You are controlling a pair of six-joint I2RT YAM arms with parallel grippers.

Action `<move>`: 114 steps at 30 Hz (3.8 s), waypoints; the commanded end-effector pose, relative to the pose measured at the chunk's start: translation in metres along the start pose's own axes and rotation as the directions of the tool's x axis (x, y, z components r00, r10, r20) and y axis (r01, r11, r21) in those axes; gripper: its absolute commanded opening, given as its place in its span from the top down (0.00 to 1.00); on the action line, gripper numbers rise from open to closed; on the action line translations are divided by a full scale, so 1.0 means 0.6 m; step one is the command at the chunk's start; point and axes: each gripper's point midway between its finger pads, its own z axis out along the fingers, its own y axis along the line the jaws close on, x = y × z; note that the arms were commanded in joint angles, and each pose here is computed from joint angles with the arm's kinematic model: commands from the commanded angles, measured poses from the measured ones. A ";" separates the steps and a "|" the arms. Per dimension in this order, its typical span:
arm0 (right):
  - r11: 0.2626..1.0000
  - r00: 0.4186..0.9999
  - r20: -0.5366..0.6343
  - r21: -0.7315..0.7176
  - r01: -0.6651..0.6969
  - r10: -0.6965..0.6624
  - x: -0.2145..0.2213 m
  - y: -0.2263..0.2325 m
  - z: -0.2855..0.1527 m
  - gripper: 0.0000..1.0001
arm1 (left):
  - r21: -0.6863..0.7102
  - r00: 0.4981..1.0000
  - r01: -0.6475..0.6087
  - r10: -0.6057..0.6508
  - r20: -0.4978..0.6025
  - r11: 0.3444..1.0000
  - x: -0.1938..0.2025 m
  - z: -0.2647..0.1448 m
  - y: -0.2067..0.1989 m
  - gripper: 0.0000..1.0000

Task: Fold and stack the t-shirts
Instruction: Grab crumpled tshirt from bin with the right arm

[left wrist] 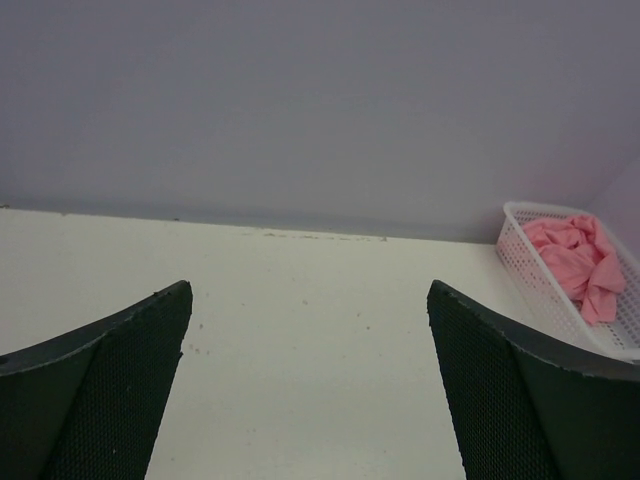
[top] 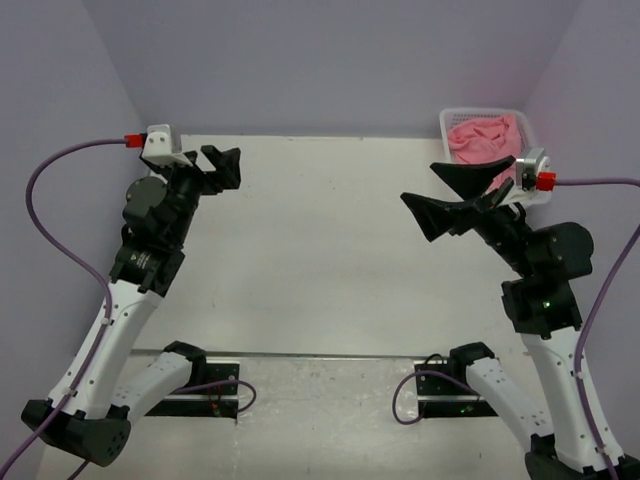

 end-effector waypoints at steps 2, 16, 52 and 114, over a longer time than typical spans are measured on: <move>0.992 0.999 0.034 -0.120 0.035 -0.032 -0.014 0.042 -0.011 0.01 | 0.156 1.000 -0.010 0.010 0.002 0.988 -0.001 -0.012 -0.044 0.00; 0.798 0.995 -0.078 0.595 0.099 -0.066 -0.073 -0.199 0.024 0.01 | 0.006 0.998 0.016 -0.015 -0.066 1.000 0.010 0.021 -0.010 0.02; 0.145 0.816 -0.387 0.921 0.360 0.429 0.329 -0.890 -0.133 0.13 | -0.149 0.993 0.110 -0.114 -0.021 0.983 0.101 0.144 0.036 0.00; 0.195 0.908 -0.408 0.902 0.385 0.093 0.078 -0.862 -0.001 1.00 | -0.110 0.964 0.196 -0.212 -0.160 0.974 0.209 0.154 0.023 0.00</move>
